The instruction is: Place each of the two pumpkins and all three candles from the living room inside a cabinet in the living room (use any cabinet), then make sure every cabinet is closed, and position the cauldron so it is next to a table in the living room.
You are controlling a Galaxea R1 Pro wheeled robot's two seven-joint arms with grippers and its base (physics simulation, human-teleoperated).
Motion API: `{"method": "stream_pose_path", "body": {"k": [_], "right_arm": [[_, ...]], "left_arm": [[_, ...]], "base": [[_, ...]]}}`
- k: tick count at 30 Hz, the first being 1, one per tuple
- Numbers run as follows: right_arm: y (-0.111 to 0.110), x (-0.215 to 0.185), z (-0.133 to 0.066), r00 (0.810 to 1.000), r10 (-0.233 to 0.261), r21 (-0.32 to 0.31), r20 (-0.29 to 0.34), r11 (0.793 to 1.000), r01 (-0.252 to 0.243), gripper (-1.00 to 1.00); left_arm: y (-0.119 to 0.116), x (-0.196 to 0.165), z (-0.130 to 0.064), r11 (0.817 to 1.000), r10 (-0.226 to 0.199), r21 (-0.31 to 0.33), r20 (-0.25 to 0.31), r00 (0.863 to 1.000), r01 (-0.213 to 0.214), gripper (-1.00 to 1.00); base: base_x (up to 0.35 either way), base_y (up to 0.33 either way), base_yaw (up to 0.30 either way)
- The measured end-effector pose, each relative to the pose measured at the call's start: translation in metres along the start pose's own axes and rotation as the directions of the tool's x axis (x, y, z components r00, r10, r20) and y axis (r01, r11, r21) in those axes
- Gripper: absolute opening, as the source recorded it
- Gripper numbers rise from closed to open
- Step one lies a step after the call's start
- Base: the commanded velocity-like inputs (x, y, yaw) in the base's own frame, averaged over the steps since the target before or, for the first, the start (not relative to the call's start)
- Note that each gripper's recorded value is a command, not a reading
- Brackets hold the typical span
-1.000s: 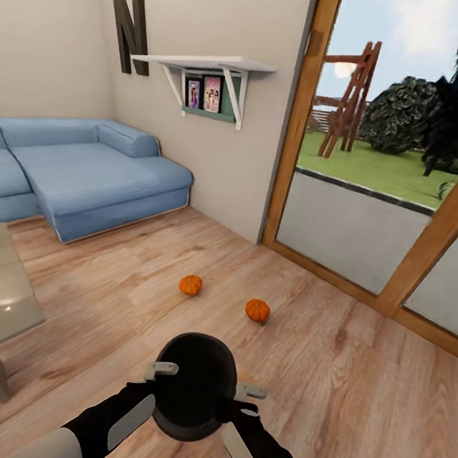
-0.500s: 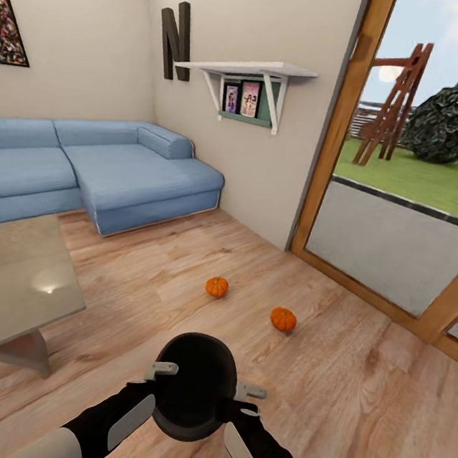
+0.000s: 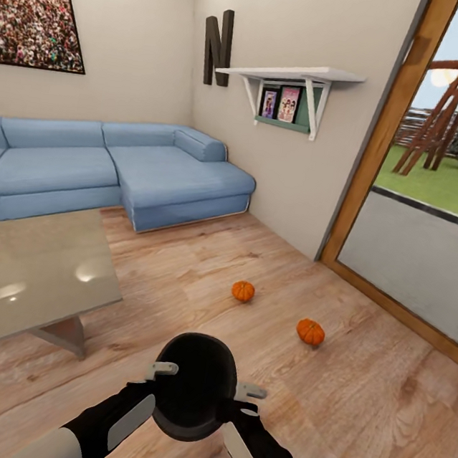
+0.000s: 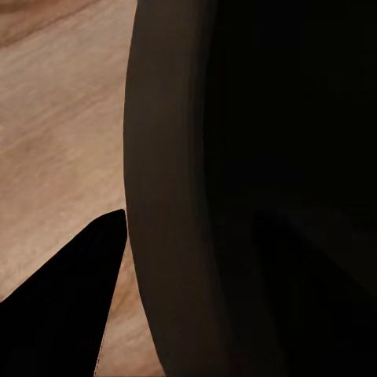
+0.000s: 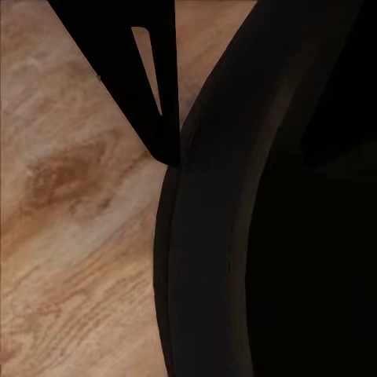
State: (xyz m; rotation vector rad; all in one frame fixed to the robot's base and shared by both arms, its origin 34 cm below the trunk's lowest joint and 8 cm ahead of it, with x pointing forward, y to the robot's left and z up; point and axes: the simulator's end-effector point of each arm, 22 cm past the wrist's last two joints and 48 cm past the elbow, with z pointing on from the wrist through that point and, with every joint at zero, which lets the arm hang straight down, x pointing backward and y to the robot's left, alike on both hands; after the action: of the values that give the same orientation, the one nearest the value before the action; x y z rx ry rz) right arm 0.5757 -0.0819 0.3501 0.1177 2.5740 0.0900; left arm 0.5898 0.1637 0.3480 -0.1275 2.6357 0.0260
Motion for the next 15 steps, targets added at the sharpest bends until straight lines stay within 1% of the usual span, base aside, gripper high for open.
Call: {"method": "stream_pose_path", "body": {"k": [5,10,15], "right_arm": [[-0.0001,0.0,0.0,1.0,0.0,0.0,0.0,1.0,0.0,-1.0],[-0.0001,-0.0001,0.0001,1.0,-0.001,0.0,0.0,1.0,0.001,-1.0],[-0.0001,-0.0003,-0.0001,1.0,-0.002,0.0,0.0,1.0,0.002,-1.0]], "left_arm": [[-0.0001,-0.0001,0.0,1.0,0.001,0.0,0.0,1.0,-0.001,-1.0],[-0.0001,0.0001,0.0001,1.0,0.0,0.0,0.0,1.0,0.0,-1.0],[-0.0001,0.0,0.0,1.0,-0.001,0.0,0.0,1.0,0.001,-1.0]], "base": [[-0.007,0.0,0.291],[-0.091,0.0,0.291],[-0.024,0.0,0.291]]}}
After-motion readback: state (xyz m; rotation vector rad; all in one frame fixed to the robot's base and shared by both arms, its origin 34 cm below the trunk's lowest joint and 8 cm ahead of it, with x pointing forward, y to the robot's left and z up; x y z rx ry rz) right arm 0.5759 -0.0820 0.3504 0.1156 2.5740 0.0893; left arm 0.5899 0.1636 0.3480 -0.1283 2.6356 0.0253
